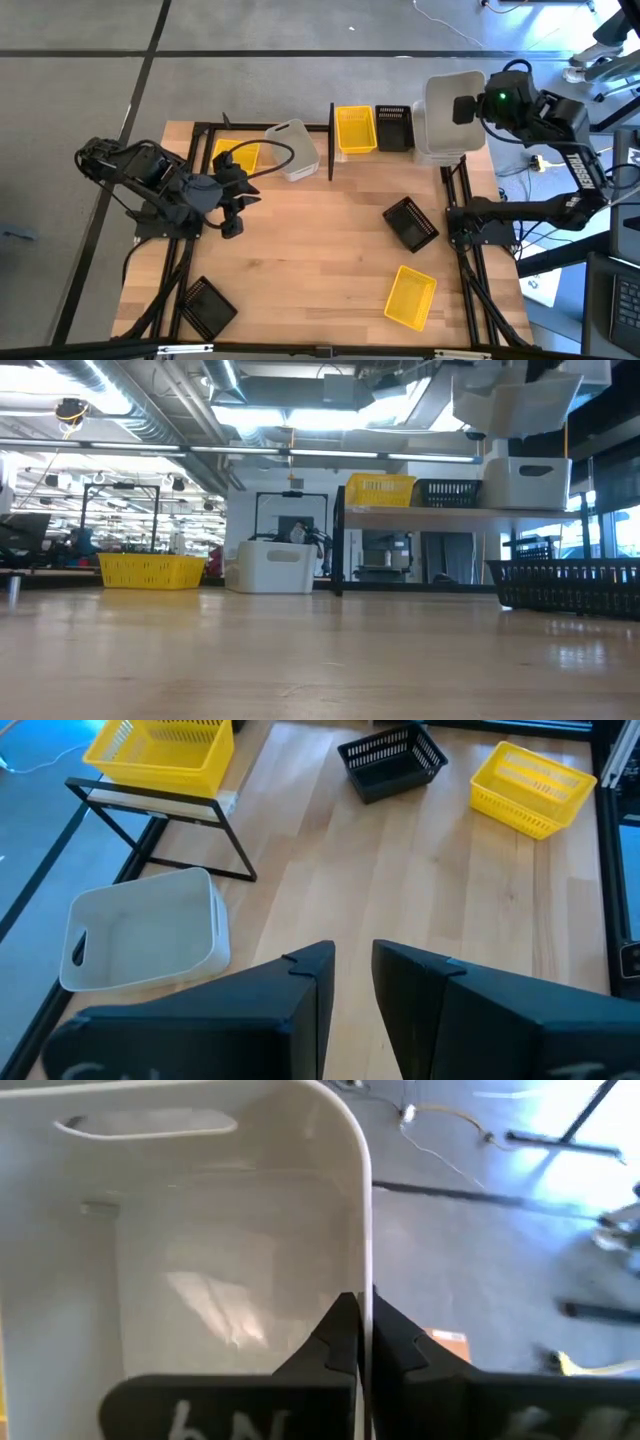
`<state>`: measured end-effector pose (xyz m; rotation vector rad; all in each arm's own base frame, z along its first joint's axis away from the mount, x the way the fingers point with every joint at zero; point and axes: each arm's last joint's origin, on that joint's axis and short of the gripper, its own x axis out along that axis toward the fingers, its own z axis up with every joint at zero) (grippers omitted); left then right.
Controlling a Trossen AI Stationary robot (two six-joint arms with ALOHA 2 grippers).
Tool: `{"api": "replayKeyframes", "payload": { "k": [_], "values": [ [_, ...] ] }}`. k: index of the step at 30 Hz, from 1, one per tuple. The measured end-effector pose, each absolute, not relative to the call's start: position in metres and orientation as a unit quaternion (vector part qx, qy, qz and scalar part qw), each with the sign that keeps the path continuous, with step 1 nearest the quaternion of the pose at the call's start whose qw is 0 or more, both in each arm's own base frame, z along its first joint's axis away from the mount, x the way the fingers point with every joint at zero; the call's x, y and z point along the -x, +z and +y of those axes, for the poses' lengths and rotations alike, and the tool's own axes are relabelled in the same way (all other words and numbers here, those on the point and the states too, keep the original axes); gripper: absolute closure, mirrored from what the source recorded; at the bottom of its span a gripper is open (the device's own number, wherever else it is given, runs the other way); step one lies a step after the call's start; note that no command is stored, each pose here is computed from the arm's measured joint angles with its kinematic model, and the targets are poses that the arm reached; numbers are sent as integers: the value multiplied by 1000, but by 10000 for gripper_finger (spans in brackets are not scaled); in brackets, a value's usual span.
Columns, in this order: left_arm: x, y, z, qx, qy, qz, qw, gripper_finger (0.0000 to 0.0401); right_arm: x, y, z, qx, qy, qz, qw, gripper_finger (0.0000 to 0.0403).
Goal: Stack baskets on shelf by color
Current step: Stack the bottom white bin on top of the white bin on the shelf
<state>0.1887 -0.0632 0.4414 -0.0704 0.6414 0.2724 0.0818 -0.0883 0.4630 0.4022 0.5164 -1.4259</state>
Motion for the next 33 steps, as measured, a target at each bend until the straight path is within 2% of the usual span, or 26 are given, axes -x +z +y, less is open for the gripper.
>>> {"api": "replayKeyframes", "payload": {
  "k": [4,11,22,33],
  "values": [
    [-189,441,-63,34,133,314,939,338,-82,452,-95,-204,-628,244,710,403],
    [-189,441,-63,35,133,314,939,338,-81,442,-105,-224,-630,206,715,403],
    [-189,441,-63,39,133,314,939,338,-81,422,-116,-238,-634,241,695,403],
    [-189,441,-63,39,134,314,939,338,-78,417,-122,-233,-644,247,685,403]
  ]
}}
